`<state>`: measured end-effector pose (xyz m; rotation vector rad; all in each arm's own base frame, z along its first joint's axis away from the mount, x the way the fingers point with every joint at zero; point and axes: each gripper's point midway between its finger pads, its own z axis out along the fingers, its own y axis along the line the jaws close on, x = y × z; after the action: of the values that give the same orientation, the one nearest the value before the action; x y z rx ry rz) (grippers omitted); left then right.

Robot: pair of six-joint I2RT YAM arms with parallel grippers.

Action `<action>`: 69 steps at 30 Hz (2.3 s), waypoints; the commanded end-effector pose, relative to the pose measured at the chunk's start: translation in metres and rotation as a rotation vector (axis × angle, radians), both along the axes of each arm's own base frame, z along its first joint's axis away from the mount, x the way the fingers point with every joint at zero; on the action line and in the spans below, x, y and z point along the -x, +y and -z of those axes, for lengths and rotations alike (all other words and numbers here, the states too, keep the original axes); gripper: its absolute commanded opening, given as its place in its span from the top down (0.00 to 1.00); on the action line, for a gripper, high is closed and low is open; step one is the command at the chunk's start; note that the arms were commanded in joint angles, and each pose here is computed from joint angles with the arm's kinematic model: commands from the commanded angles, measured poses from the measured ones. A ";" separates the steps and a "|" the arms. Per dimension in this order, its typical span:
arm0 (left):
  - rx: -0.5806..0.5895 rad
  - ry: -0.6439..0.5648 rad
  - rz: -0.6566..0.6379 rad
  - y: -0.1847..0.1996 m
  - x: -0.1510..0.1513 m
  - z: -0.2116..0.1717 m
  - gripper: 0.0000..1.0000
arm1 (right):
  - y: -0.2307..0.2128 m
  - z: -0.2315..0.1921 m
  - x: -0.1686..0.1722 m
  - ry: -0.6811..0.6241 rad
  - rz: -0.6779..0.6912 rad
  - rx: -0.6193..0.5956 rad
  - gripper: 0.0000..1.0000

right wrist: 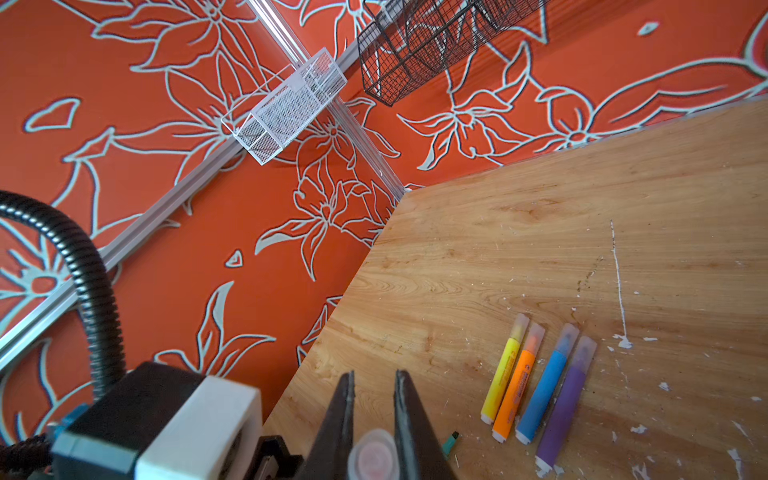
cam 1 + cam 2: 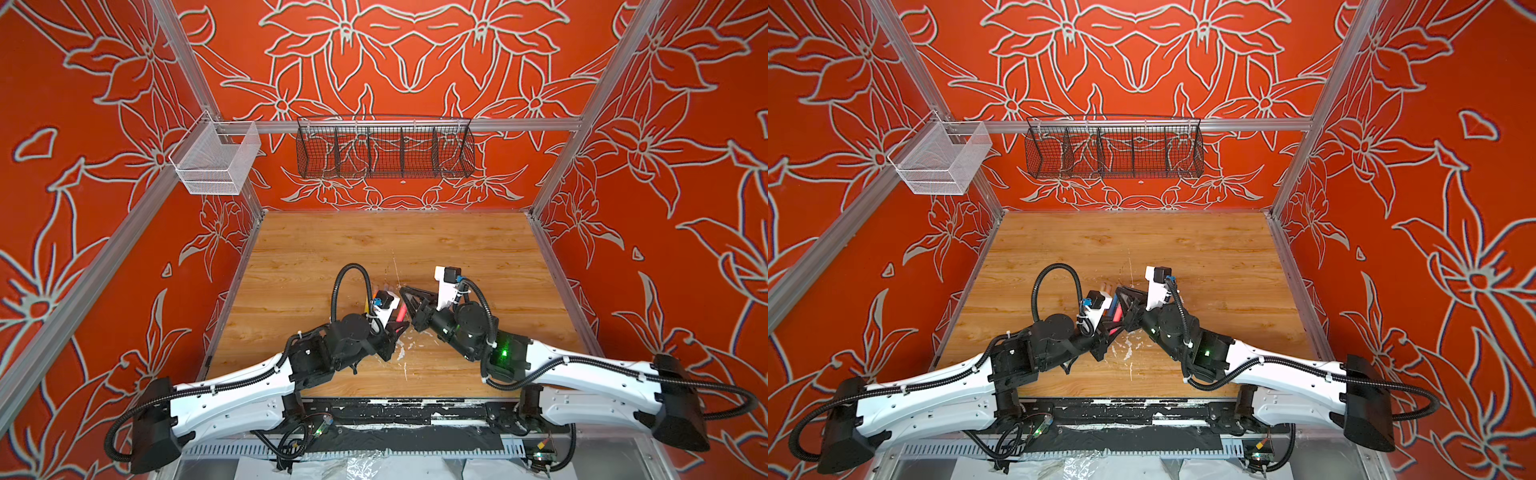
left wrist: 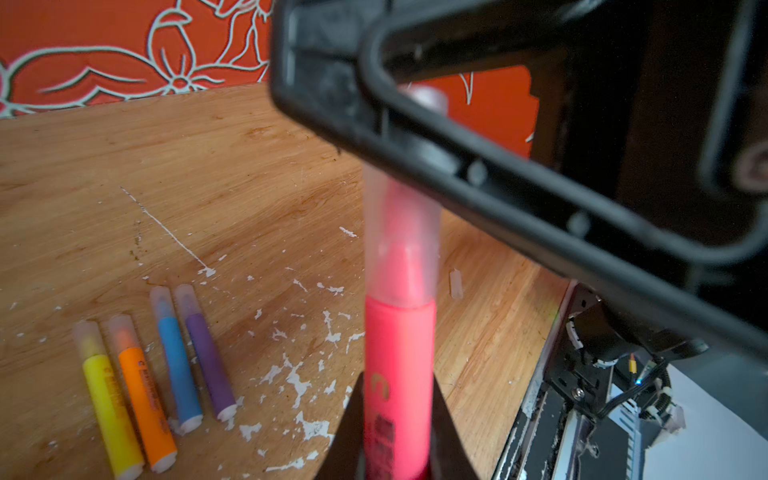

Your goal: Insert the pens into the pen caps

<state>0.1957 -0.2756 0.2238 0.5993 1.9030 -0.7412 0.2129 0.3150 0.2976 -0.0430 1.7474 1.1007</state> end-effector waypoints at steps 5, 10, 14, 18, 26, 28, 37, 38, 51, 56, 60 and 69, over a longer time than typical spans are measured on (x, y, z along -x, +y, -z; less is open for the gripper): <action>0.114 -0.196 -0.088 -0.007 -0.034 -0.094 1.00 | 0.012 0.033 0.014 0.089 -0.078 0.064 1.00; 0.148 -0.216 -0.111 -0.010 -0.052 -0.116 1.00 | 0.012 0.038 0.018 0.099 -0.091 0.064 1.00; 0.184 -0.239 -0.124 -0.003 -0.061 -0.138 1.00 | 0.013 0.041 0.022 0.108 -0.103 0.051 1.00; 0.205 -0.261 -0.127 0.002 -0.067 -0.156 1.00 | 0.017 0.043 0.028 0.111 -0.128 0.039 1.00; 0.209 -0.311 -0.159 0.012 -0.078 -0.180 1.00 | 0.028 0.043 0.037 0.111 -0.160 0.026 1.00; 0.215 -0.316 -0.165 0.014 -0.082 -0.187 1.00 | 0.029 0.043 0.040 0.110 -0.164 0.023 1.00; 0.234 -0.357 -0.202 0.021 -0.093 -0.217 1.00 | 0.034 0.049 0.048 0.128 -0.176 0.015 1.00; 0.233 -0.361 -0.197 0.020 -0.092 -0.219 1.00 | 0.035 0.048 0.050 0.127 -0.184 0.009 1.00; 0.184 -0.370 -0.171 0.027 -0.085 -0.205 1.00 | 0.027 0.043 0.050 0.085 -0.112 0.060 0.85; 0.108 -0.179 -0.155 0.035 -0.070 -0.110 1.00 | -0.015 0.023 0.032 0.022 0.034 0.135 0.60; 0.013 0.004 -0.244 0.056 -0.063 -0.020 1.00 | -0.054 0.013 0.018 -0.008 0.145 0.208 0.40; -0.138 0.326 -0.511 0.109 -0.087 0.100 1.00 | -0.145 0.041 -0.015 0.067 0.408 0.391 0.27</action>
<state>0.2679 -0.1798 0.1217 0.2285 2.2811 -0.3926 0.2232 0.2034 0.2756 0.0763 1.8499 0.6326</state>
